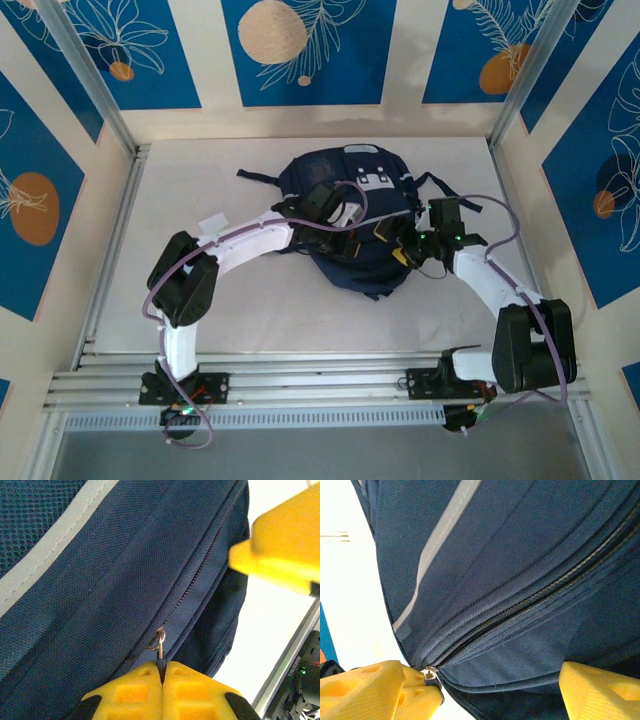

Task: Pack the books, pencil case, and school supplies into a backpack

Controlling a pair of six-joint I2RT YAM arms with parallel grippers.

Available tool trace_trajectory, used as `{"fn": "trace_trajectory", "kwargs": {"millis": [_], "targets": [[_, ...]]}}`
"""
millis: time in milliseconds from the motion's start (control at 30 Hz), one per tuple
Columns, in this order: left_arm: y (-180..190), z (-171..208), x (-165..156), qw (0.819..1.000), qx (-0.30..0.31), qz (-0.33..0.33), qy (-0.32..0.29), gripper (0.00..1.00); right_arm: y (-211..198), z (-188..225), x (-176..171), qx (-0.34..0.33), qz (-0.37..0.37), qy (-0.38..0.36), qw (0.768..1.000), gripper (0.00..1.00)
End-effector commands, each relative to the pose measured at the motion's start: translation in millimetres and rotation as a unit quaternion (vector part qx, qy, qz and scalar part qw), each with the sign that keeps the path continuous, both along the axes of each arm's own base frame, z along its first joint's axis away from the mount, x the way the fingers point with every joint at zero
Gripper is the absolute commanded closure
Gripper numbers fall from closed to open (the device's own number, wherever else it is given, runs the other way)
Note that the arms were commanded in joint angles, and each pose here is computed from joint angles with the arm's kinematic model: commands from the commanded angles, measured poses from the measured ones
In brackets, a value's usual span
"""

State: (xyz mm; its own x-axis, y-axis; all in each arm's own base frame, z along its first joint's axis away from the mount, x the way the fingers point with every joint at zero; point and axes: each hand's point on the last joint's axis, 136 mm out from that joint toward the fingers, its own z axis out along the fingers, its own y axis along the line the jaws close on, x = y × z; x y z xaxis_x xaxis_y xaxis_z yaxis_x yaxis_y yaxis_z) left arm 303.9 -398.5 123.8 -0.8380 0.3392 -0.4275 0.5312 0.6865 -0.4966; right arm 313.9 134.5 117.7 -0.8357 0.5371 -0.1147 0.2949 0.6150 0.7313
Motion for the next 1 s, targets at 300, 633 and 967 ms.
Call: {"fn": "trace_trajectory", "kwargs": {"millis": [300,633,967], "targets": [[12,5,-23,0.997,0.034,-0.065,-0.006,1.0,-9,-85,25,-0.092,-0.072,0.07,0.991,0.23],[139,-30,5,0.957,0.288,0.005,-0.042,1.0,-24,-108,29,-0.12,-0.094,0.092,0.984,0.88],[210,-15,94,0.89,0.393,0.14,-0.185,1.0,-35,-94,26,-0.145,-0.092,0.076,0.982,1.0]]}}
